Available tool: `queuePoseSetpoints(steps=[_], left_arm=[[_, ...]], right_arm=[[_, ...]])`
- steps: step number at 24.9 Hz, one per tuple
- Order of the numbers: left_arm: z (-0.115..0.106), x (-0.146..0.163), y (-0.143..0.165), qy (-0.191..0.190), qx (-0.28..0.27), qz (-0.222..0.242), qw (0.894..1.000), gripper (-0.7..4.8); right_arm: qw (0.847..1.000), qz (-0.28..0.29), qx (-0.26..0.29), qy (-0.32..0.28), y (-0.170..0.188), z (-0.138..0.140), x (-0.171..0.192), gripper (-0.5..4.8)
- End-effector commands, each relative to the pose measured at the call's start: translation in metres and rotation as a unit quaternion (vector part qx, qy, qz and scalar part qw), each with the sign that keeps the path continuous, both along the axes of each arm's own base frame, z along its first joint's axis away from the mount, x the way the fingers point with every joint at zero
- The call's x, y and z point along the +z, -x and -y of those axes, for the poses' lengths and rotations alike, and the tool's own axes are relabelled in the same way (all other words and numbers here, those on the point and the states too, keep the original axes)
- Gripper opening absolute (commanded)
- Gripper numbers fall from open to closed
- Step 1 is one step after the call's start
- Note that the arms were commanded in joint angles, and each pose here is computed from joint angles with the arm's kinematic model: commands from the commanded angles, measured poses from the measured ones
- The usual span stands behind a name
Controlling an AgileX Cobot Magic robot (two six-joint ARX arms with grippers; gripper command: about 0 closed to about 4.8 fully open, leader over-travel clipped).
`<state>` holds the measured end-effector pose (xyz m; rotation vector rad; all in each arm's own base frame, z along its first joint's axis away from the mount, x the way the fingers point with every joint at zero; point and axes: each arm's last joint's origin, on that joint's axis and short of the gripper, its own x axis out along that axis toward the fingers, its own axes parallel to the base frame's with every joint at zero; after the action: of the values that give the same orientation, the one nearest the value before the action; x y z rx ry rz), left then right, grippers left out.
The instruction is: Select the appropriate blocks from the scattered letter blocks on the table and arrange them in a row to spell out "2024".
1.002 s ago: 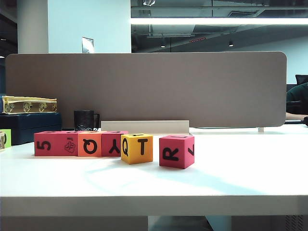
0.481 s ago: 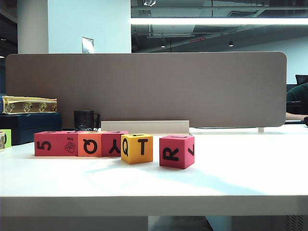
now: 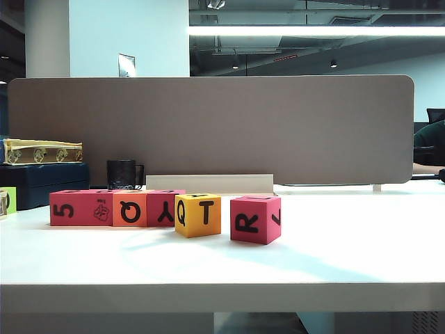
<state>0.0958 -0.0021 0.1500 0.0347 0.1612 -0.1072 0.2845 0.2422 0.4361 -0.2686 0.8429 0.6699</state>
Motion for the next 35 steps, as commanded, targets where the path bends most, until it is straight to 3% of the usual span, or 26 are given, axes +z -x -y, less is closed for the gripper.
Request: queuePoseSetpoints(steps=[1, 24, 35], left_arm=[[0.001, -0.001, 0.0, -0.012, -0.009, -0.004, 1.0, -0.06], [0.002, 0.0, 0.0, -0.001, -0.008, -0.001, 1.0, -0.06], [0.002, 0.0, 0.0, -0.001, -0.008, -0.001, 1.0, -0.06]], right_arm=[[1.0, 0.008, 0.002, -0.005, 0.001, 0.0, 0.003, -0.01], [1.0, 0.01, 0.001, -0.006, 0.001, 0.0, 0.004, -0.01], [0.986, 0.133, -0.022, -0.103, 0.007, 0.025, 0.052, -0.01]])
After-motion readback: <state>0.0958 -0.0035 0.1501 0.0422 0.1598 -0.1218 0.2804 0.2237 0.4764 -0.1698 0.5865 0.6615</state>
